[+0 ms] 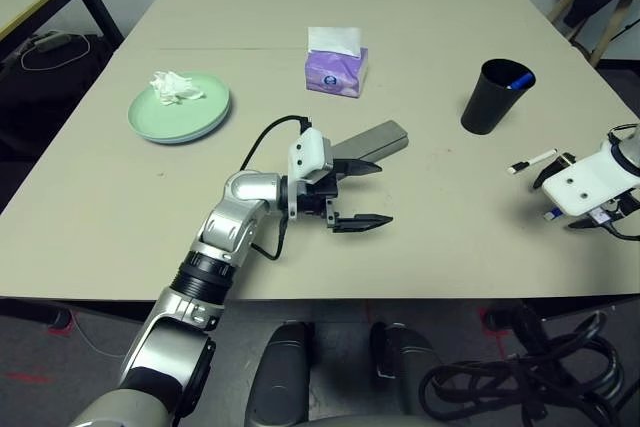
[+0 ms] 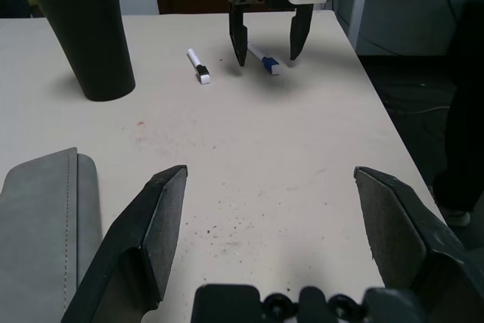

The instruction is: Organize and tidy the items on the table.

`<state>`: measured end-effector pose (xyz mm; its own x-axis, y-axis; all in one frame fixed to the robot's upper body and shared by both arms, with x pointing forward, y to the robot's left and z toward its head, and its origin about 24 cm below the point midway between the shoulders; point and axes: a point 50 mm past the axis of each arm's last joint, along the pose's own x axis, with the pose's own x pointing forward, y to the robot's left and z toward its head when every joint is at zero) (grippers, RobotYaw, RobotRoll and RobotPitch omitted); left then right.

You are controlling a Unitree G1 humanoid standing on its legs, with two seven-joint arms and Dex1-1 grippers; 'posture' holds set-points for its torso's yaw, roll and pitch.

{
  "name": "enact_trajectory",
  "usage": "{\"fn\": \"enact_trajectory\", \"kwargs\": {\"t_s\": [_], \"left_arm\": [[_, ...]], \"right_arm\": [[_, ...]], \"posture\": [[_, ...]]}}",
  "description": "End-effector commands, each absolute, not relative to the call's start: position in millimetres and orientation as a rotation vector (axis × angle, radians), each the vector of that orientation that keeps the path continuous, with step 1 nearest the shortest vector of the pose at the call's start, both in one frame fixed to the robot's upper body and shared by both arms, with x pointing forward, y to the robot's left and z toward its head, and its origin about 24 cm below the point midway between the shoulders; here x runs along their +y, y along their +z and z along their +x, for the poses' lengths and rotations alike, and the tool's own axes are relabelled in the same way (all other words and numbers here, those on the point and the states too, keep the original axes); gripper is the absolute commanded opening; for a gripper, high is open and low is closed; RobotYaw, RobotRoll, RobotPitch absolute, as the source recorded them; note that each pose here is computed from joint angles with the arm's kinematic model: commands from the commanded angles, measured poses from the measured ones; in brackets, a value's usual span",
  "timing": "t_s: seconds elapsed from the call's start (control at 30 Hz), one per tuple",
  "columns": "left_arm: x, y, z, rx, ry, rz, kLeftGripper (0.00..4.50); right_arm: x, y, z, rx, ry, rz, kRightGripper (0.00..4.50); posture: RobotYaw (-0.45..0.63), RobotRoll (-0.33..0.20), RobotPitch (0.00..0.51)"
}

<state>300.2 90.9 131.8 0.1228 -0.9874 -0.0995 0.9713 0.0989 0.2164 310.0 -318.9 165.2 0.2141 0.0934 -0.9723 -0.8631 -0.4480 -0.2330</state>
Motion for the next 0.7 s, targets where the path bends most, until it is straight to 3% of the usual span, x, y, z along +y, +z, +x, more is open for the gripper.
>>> {"fn": "enact_trajectory", "kwargs": {"t_s": [0.03,0.27,0.43,0.63,0.7], "left_arm": [[91.9,131.3,296.9,-0.078,-1.449,0.244,4.47],[94.2,130.9,295.1,-0.072,-1.438,0.240,4.47],[94.8,131.2,293.9,-0.069,-1.435,0.240,4.50],[95.2,132.6,295.1,-0.068,-1.433,0.244,4.50],[95.7,133.3,296.5,-0.068,-1.430,0.246,4.50]], "right_arm": [[-320.4,163.5,309.9,0.759,1.381,-1.627,4.50],[-320.2,158.1,311.1,0.792,1.386,-1.623,4.50],[-318.8,156.3,312.5,0.795,1.383,-1.619,2.83],[-317.8,156.6,312.3,0.798,1.398,-1.606,0.39],[-318.5,159.2,311.6,0.809,1.406,-1.586,0.31]], "posture": [[0.14,0.000,0.176],[0.15,0.000,0.179],[0.15,0.000,0.179],[0.15,0.000,0.169],[0.15,0.000,0.165]]}}
